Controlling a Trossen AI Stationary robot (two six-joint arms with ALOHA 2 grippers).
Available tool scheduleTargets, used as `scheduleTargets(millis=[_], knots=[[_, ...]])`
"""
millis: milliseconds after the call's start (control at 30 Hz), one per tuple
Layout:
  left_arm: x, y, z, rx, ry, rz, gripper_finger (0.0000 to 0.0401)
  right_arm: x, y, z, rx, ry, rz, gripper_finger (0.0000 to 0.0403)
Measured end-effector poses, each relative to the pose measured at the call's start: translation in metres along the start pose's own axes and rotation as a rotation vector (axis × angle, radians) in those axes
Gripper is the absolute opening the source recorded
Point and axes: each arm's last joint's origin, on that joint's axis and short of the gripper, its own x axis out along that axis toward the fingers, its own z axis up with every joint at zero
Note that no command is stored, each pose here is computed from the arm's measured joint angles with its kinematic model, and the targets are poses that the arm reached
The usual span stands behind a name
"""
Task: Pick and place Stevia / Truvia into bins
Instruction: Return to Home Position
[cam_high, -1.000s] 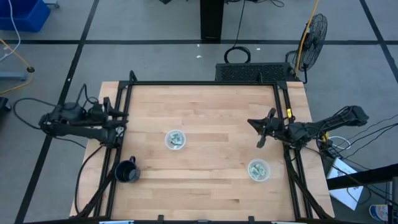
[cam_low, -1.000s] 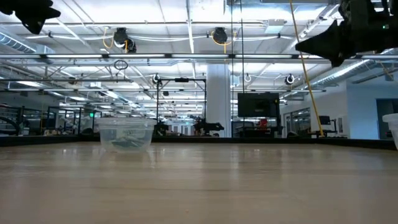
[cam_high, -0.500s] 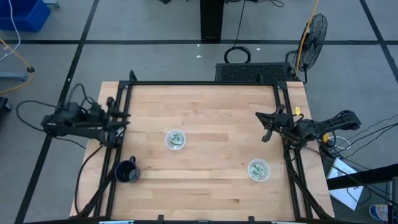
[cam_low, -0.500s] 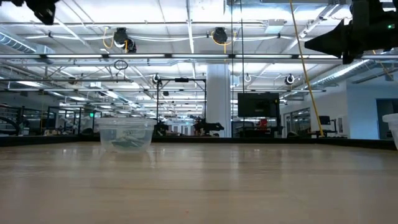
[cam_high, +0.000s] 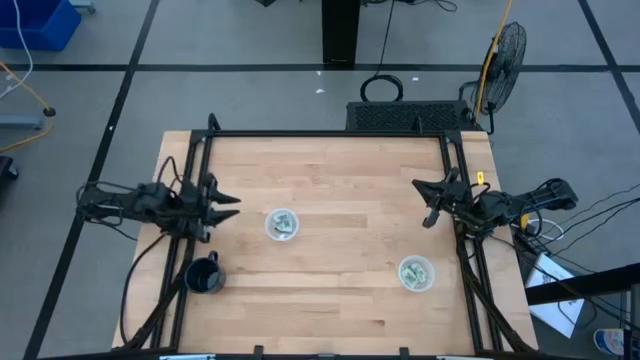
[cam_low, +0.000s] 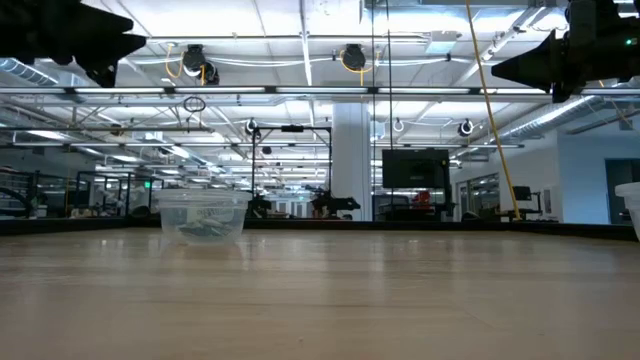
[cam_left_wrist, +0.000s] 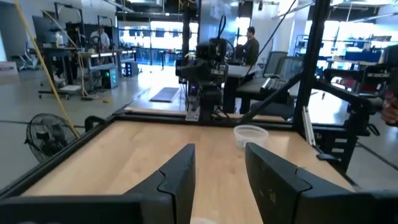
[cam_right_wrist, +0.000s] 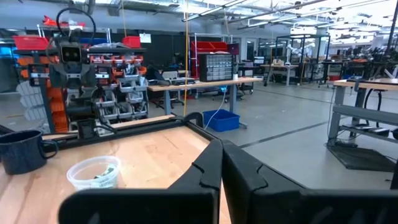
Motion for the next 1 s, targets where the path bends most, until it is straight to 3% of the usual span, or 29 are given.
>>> scheduleTargets(millis=[267, 633, 1000], knots=[[0.010, -0.001, -0.026, 0.030, -0.048, -0.035, 0.0145, 0.000, 0.000, 0.000, 0.022, 0.001, 0.000, 0.0000], [0.015, -0.001, -0.052, -0.020, -0.042, -0.062, 0.0145, 0.001, 0.002, -0.015, 0.041, 0.018, 0.004, 0.0000], [0.015, -0.001, -0.054, -0.032, -0.023, -0.056, 0.0145, 0.001, 0.003, -0.026, 0.134, 0.000, 0.004, 0.0000]])
